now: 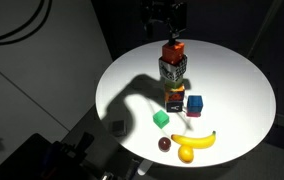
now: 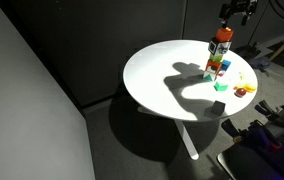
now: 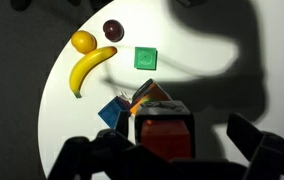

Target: Put the orange block on the table

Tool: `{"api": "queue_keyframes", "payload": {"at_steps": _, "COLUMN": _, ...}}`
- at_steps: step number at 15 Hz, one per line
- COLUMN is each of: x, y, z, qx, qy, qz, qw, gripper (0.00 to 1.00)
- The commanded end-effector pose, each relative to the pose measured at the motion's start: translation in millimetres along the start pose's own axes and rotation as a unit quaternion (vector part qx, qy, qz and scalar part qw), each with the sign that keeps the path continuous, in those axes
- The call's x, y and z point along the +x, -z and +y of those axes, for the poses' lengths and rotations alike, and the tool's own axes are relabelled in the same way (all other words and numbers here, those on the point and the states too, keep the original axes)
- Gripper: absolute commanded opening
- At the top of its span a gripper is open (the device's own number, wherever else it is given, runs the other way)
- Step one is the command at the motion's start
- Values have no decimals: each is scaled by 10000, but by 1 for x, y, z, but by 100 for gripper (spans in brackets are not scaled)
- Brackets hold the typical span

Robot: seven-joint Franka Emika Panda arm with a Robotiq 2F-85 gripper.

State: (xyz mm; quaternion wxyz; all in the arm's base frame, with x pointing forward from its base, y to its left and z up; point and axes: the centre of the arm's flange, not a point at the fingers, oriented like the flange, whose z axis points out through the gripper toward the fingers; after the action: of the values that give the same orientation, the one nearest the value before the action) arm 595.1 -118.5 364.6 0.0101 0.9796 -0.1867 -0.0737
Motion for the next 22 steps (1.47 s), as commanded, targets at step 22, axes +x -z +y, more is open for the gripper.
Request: {"api": "queue_keyframes", "payload": {"at_steps": 22, "x": 58, "y": -28, "z": -1, "qx": 175, "qy": 640, "qz": 396, "qw": 9970, "gripper": 76}}
